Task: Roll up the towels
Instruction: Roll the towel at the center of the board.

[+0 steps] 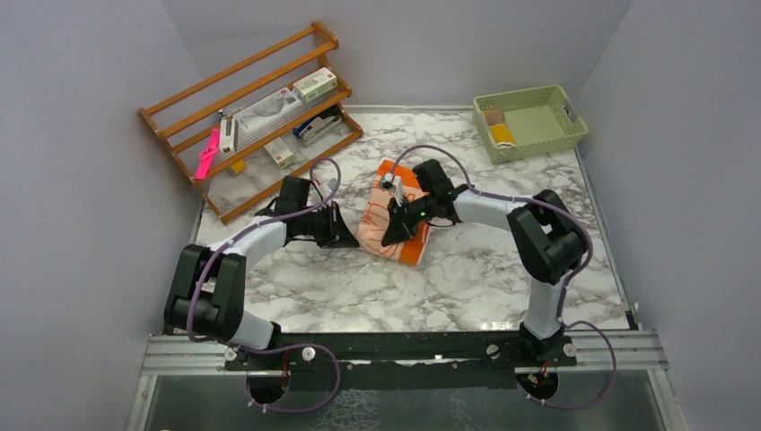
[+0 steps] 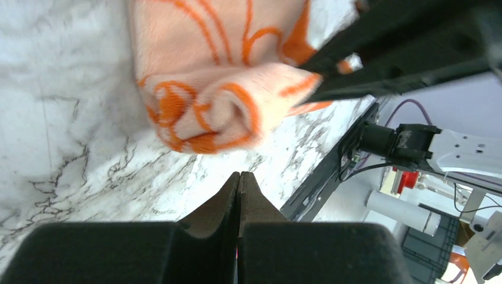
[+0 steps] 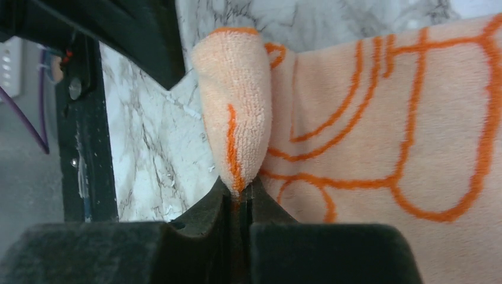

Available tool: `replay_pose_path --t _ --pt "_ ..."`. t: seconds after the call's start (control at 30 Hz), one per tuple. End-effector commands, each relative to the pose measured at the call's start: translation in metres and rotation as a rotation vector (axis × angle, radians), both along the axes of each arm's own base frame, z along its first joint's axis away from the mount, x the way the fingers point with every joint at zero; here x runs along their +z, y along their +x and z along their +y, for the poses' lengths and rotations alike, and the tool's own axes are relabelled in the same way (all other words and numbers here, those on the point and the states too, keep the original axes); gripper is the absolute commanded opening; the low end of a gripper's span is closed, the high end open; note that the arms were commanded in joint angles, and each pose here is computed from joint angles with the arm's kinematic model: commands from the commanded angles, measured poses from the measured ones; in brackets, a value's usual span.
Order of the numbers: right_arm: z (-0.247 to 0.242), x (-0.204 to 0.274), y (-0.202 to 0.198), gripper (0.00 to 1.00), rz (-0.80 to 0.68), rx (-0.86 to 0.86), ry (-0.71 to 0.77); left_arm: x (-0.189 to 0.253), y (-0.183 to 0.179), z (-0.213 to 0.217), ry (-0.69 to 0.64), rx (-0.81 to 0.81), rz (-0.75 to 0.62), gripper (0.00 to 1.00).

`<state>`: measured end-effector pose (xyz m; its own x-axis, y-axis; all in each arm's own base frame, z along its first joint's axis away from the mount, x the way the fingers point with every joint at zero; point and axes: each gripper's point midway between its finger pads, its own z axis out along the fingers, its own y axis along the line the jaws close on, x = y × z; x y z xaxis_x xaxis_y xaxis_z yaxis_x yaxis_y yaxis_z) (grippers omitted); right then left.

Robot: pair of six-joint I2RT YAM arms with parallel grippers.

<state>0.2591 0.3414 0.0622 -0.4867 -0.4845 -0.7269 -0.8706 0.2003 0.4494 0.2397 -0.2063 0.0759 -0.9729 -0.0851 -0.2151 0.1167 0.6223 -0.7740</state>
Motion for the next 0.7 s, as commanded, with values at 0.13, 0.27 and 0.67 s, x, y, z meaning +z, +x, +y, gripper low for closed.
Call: replay_pose_path --t 0.13,0.27,0.67 --pt "0.000 -0.025 -0.022 0.01 0.415 0.108 0.026 0.032 0.014 -0.011 -0.103 -0.050 -0.071 0.00" --pt "-0.002 -0.046 -0.027 0.01 0.495 0.104 -0.004 0.013 0.012 -0.021 -0.115 -0.052 -0.028 0.00" --pt "-0.007 -0.023 -0.004 0.88 0.204 0.031 -0.058 -0.071 0.001 -0.018 0.013 0.034 0.120 0.00"
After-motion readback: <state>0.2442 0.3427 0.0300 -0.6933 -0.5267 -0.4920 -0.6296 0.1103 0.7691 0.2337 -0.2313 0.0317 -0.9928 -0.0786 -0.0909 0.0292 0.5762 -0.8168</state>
